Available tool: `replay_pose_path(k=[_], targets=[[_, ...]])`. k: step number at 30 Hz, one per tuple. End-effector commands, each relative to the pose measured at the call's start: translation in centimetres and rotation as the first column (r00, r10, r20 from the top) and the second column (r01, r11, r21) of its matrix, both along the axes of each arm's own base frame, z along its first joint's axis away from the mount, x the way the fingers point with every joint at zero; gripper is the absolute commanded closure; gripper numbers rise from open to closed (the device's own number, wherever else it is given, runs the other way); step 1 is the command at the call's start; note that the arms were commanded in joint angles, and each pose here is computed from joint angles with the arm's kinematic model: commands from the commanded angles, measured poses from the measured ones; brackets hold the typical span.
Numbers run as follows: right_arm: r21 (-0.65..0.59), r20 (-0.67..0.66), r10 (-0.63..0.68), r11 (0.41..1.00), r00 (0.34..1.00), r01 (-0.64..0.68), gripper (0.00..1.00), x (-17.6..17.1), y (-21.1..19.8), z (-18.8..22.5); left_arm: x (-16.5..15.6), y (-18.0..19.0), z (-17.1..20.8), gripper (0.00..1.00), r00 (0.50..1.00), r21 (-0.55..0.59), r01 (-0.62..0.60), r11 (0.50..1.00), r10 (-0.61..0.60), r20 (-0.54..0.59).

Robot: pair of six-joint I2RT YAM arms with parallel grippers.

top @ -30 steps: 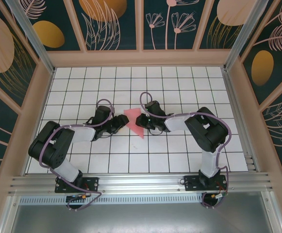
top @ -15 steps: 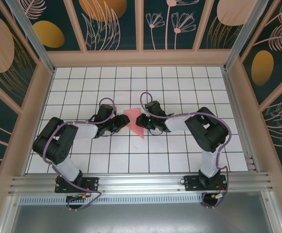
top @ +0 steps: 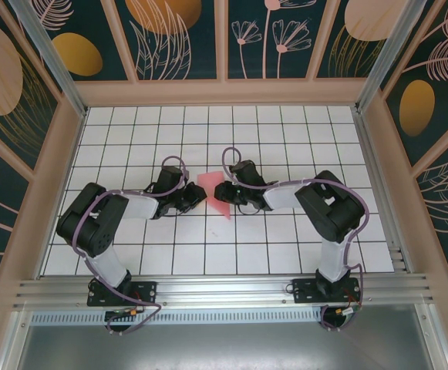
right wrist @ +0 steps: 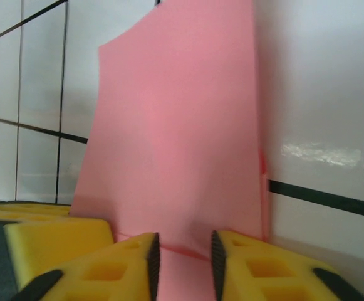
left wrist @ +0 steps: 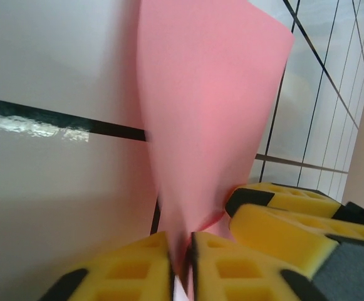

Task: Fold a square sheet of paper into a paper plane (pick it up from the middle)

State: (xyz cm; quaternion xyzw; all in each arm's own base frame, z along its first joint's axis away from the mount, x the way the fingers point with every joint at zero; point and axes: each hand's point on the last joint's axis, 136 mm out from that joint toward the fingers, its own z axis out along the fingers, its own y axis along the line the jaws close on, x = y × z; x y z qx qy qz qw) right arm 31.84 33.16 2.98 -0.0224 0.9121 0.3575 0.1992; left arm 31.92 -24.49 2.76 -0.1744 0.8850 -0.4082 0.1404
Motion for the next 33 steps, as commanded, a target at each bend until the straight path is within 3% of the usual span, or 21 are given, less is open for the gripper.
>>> replay_pose_path(k=[1,5,11,17,20,22,33], targets=[[-0.075,0.099,0.007,0.997,0.995,0.000,0.61,0.9,-2.5,0.5,0.6,-0.2,0.5,0.91,1.000,-0.002,-0.016,1.000,0.016,0.026],[-0.082,0.231,0.016,0.997,0.973,0.003,0.55,1.8,-3.2,3.1,0.9,0.1,0.5,1.00,0.999,0.012,-0.035,0.999,0.034,0.028],[-0.113,0.432,0.078,0.993,0.898,-0.031,0.44,0.7,-4.7,5.4,1.6,0.2,2.5,1.00,0.997,0.012,-0.058,0.998,0.058,0.060],[-0.276,0.606,0.243,0.957,0.757,-0.087,0.41,-2.0,-3.3,6.4,1.9,-0.5,3.0,1.00,0.997,0.013,-0.050,0.999,0.049,0.056],[-0.350,0.700,0.335,0.931,0.630,-0.106,0.42,-3.8,-1.9,6.4,2.1,-0.9,3.2,1.00,0.998,0.015,-0.045,0.999,0.044,0.053],[-0.381,0.712,0.379,0.916,0.591,-0.127,0.43,-4.4,-1.1,6.1,2.2,-0.8,3.4,1.00,0.998,0.021,-0.046,0.999,0.045,0.054],[-0.518,0.709,0.474,0.852,0.523,-0.071,0.55,-2.5,0.4,3.4,2.1,-1.0,3.5,1.00,0.998,0.027,-0.035,0.999,0.034,0.051]])
